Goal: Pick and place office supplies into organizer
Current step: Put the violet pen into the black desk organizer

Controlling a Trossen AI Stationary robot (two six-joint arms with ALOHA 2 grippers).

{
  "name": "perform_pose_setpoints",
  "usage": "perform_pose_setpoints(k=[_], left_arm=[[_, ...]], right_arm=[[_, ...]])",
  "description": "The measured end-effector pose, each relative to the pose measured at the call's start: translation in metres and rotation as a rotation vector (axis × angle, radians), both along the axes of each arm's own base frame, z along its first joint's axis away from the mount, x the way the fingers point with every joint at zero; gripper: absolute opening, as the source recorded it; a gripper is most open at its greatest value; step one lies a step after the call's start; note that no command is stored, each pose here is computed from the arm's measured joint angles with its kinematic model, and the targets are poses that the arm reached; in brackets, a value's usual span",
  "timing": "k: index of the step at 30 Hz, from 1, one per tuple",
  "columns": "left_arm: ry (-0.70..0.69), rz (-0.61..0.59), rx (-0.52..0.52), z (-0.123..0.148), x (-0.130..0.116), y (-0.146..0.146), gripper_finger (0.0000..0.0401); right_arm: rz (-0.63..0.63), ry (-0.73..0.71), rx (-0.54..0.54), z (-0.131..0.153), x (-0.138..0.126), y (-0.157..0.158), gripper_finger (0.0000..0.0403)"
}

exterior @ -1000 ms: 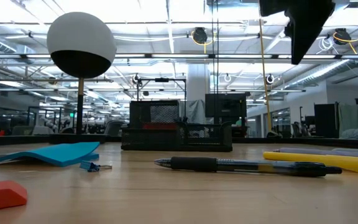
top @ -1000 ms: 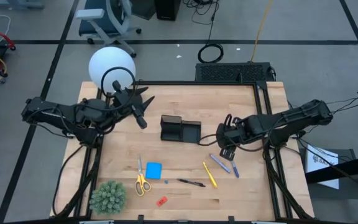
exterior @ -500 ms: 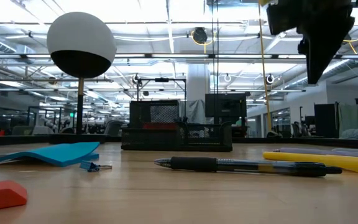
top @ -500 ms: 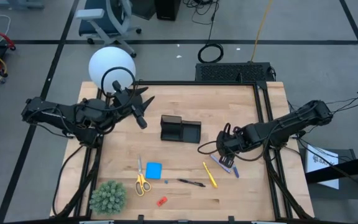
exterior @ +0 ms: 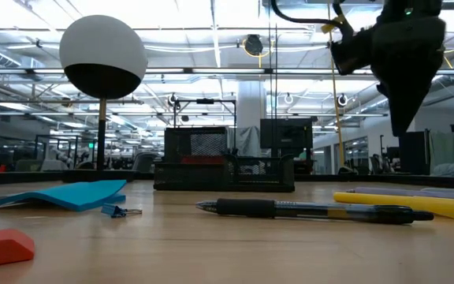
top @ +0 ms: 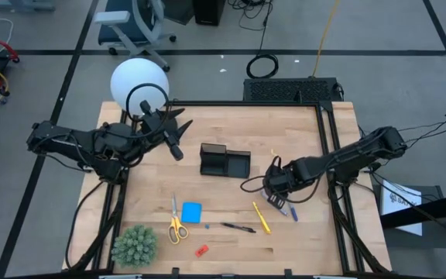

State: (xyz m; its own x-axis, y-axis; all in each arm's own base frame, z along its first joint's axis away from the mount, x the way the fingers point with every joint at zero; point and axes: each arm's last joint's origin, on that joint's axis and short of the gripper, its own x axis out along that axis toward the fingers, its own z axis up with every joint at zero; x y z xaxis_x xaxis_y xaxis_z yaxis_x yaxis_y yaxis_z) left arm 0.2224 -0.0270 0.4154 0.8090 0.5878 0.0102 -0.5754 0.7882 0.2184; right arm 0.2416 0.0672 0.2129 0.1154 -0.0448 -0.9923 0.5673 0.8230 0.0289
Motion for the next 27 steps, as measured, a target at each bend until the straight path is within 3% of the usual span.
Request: perform_pose_setpoints(k=[10,19,27], left_arm=[[0.000,0.000,0.000,0.000,0.000,0.000,0.0191],[0.000,0.000,0.000,0.000,0.000,0.000,0.0191],[0.000,0.000,0.000,0.000,0.000,0.000,0.0191]], right_arm=[[0.029,-0.096,0.023,0.000,0.011,0.002,0.0153],[0.008,-0.050,0.016,-0.013,0.017,0.002,0.0153],[-0.071,0.007,0.128,-0.018,0.018,0.006,0.0153]])
